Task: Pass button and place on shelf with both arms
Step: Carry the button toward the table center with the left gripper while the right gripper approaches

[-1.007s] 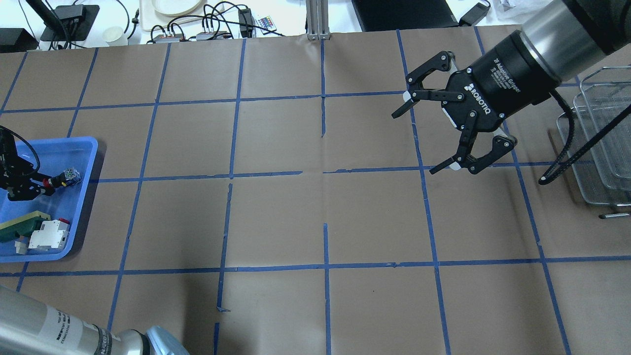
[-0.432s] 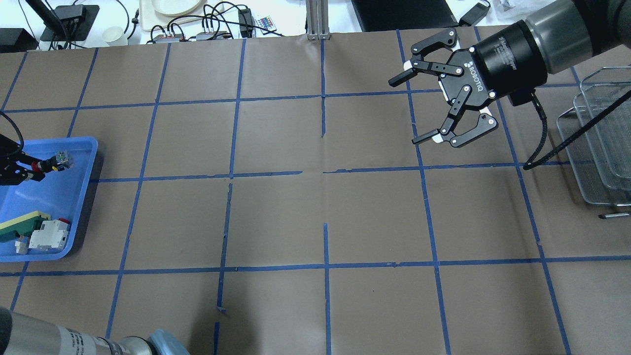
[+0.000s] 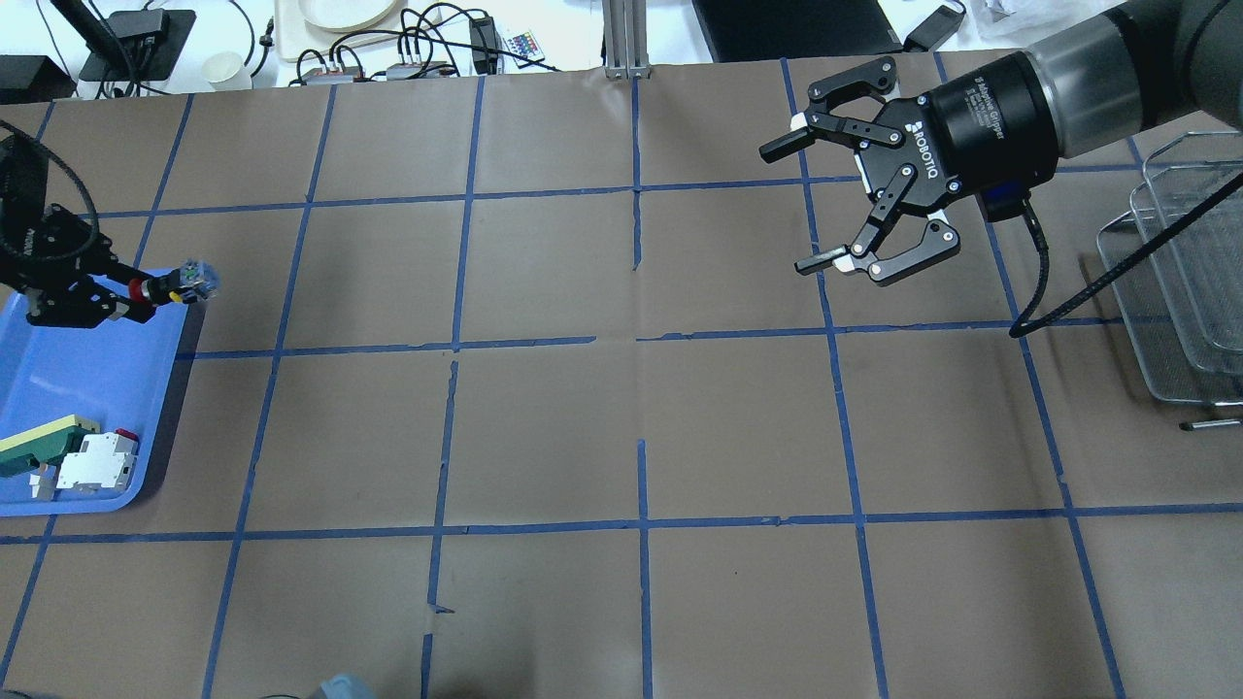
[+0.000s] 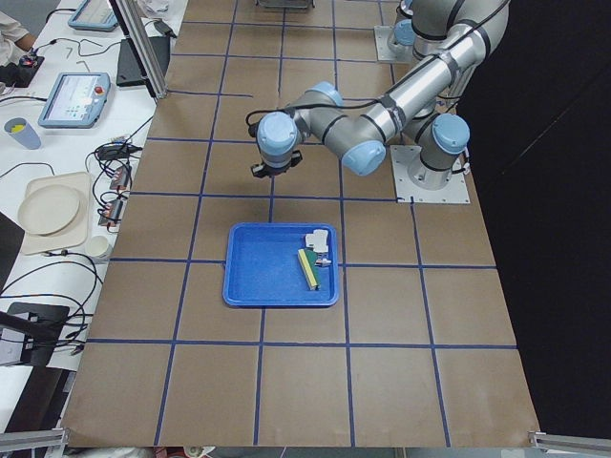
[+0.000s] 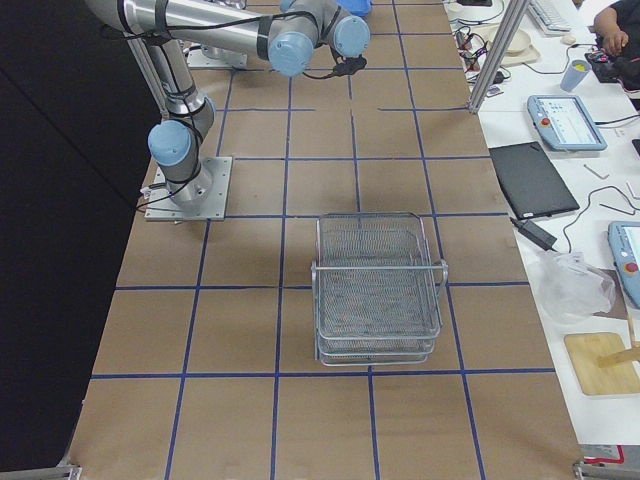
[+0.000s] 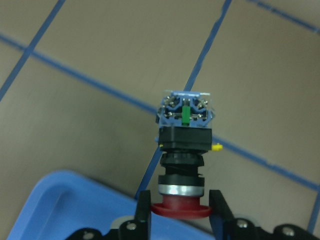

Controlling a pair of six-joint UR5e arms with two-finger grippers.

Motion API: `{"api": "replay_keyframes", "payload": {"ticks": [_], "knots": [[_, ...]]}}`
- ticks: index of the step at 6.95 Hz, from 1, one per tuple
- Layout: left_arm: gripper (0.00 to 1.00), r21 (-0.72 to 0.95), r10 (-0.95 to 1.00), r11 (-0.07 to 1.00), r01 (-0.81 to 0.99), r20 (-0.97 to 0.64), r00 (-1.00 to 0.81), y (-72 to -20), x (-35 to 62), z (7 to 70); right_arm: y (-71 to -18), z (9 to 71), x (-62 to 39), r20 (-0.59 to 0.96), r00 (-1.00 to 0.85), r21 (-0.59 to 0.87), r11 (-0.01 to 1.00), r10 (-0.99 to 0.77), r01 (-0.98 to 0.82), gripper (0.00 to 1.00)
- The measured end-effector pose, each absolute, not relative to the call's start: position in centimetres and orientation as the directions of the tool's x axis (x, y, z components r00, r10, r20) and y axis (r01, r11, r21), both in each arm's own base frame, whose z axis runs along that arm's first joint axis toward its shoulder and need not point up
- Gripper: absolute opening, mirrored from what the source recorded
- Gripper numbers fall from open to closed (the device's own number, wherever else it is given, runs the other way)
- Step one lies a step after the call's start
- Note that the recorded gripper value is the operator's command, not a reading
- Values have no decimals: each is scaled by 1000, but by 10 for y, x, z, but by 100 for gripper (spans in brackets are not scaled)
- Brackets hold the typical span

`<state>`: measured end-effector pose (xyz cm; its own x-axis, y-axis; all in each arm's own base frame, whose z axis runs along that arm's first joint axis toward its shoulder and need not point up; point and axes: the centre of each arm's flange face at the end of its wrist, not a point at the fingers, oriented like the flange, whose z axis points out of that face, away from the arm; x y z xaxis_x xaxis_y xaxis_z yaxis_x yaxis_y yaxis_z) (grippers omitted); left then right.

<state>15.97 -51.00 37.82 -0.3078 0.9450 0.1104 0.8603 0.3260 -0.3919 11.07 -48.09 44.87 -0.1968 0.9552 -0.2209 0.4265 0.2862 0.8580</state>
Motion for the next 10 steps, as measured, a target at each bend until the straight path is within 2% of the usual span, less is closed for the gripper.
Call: {"api": "replay_keyframes", "payload": {"ticks": [1,2,5,6,9,10], "knots": [[17,-402,963,268,875,113,-244,-506,111,398,-484,446,109,-215,-162,875,263,963,406,100],[23,-416,979,201,887,105,-173,-505,60,413,-491,442,105,-195,-109,899,222,975,377,100],[25,-456,992,105,884,114,-59,-492,-97,443,-506,426,101,-59,-13,942,60,998,330,100],[26,-466,995,56,883,98,-11,-482,-134,452,-507,419,102,-36,-6,948,36,999,317,100],[26,-524,995,-44,851,50,82,-461,-202,462,-504,397,108,-99,18,966,91,995,241,100],[26,-528,996,-47,848,40,81,-463,-210,459,-499,392,111,-113,30,970,103,993,220,100]]}}
